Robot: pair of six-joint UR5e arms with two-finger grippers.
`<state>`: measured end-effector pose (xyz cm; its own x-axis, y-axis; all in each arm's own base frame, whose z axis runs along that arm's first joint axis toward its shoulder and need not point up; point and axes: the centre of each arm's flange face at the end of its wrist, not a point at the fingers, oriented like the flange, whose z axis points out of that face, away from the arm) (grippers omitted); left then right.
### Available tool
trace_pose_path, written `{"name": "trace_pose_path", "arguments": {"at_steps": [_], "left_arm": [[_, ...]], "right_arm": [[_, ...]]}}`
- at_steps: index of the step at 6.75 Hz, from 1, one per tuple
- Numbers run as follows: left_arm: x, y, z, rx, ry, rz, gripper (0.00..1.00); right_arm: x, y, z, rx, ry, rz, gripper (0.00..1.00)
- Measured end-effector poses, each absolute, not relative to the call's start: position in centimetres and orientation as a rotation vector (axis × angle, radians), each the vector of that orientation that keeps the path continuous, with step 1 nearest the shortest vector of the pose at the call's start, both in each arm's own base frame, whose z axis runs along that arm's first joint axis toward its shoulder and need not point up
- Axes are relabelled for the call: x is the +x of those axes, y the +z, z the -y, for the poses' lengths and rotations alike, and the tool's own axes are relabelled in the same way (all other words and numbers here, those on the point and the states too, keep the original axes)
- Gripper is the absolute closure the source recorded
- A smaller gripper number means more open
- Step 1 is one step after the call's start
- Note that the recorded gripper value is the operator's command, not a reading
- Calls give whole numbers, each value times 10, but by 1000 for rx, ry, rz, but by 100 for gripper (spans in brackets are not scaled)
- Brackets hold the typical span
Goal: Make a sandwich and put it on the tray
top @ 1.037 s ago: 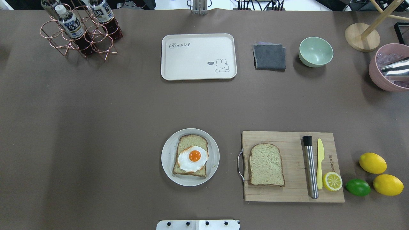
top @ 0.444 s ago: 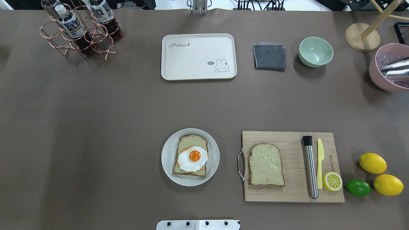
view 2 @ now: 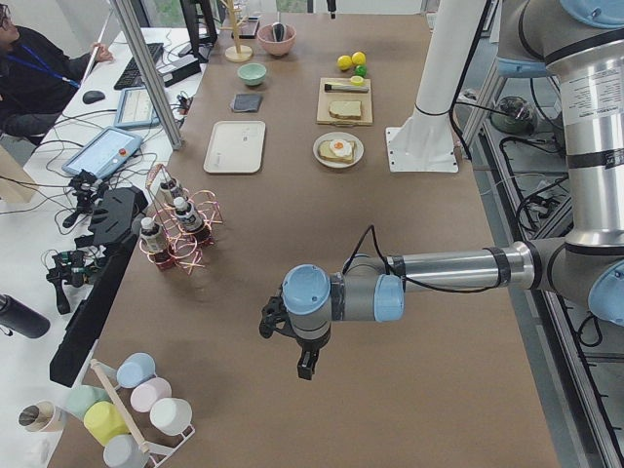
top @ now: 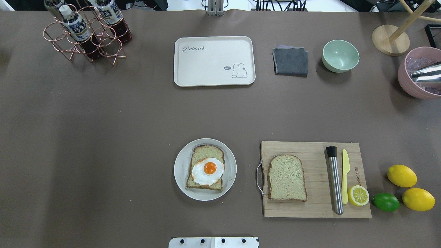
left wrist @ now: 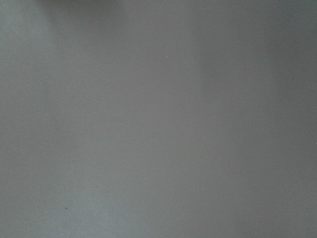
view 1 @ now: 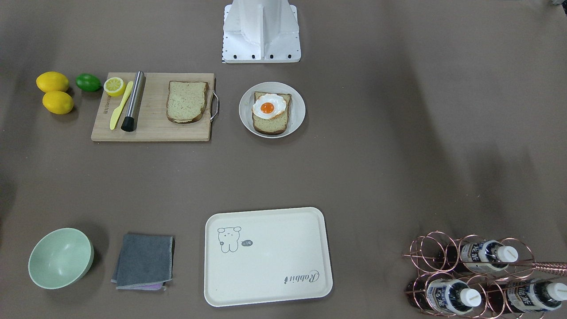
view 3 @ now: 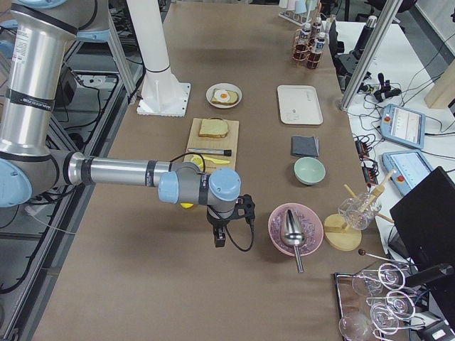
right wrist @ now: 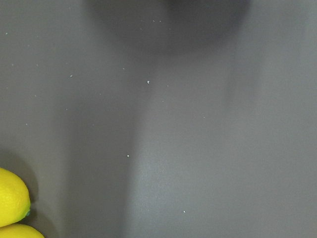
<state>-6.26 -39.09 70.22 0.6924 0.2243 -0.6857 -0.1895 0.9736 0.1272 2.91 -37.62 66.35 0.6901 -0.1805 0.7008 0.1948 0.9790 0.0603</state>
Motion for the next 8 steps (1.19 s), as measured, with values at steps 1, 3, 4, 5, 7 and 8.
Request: {"name": "trace_pose_path", "arguments": {"at_steps": [1,3,4,5,7,8], "left_arm": [[-63,703,390,46,230,-774,2],[-60,701,390,55,223,-826,2],[-60,698,390,63,217,-863,2],[-59,698,389,65,210,-889,2],[-60,694,392,75,204,-918,2],[-67,685,397,104,196,-920,2]], "right_arm": [[29,664,376,-22,-209,782,0],[29,664,377,-21,-208,783,0],[31,660,378,-8,-210,783,0],[33,655,380,21,-217,781,0],[36,652,385,119,-245,778,0],[35,648,388,159,-257,793,0]]}}
